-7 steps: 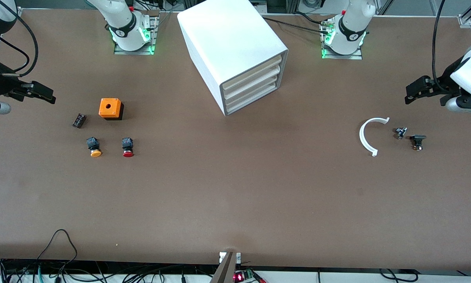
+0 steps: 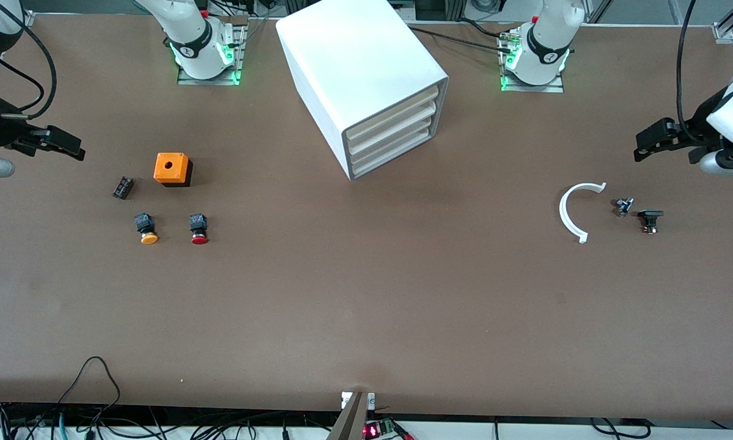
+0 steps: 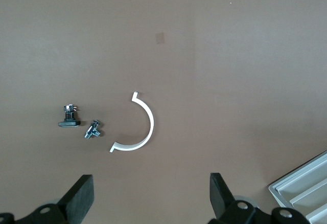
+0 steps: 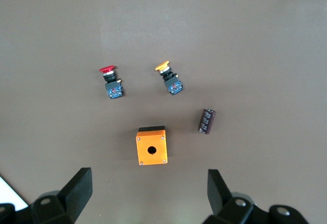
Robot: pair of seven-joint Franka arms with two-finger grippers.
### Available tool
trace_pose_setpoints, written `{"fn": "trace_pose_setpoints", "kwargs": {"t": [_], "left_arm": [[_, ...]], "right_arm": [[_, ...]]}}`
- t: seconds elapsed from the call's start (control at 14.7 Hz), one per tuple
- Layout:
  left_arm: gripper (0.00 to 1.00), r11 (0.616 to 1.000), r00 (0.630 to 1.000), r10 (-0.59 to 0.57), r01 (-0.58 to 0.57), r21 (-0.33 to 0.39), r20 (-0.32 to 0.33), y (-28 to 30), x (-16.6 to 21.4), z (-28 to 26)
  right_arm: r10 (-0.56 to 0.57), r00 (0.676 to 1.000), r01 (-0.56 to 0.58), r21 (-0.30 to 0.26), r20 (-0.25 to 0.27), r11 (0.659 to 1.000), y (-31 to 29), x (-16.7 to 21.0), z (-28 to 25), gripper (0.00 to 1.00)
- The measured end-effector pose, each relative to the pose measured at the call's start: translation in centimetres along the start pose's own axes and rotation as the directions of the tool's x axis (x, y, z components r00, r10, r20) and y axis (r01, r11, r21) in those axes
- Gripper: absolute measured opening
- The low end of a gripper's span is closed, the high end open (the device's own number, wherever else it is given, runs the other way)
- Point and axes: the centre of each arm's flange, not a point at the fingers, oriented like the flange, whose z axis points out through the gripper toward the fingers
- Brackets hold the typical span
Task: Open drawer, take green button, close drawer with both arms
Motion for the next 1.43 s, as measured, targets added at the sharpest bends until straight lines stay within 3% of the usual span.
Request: {"fn": "trace_pose_setpoints", "kwargs": {"t": [0.61,0.88,1.09,1.22,1.43], "left_arm": [[1.0,0.996,0.999,-0.002,0.005,-0.087,0.036,0.8,1.1,2.0],[1.0,0.97,0.997,0.001,0.016,-0.241,0.071,2.4,1.5,3.3],[1.0,0.91,0.98,0.013,0.072,-0.407,0.201,4.8,3.0,9.6],[1.0,0.839,0.943,0.023,0.163,-0.519,0.333,6.5,3.7,16.4],[1.0,0.768,0.878,0.047,0.273,-0.579,0.477,8.4,3.4,24.5]], "right_arm": [[0.0,1.0,0.0,0.0,0.001,1.0,0.0,0.0,0.0,1.0],[0.0,1.0,0.0,0.0,0.001,1.0,0.0,0.0,0.0,1.0],[0.003,1.0,-0.003,0.0,0.001,1.0,0.2,0.0,0.0,1.0],[0.013,1.0,-0.013,0.001,0.0,1.0,0.4,0.0,0.1,1.0],[0.023,1.0,-0.023,0.001,-0.001,1.0,0.4,0.0,0.0,1.0]]}}
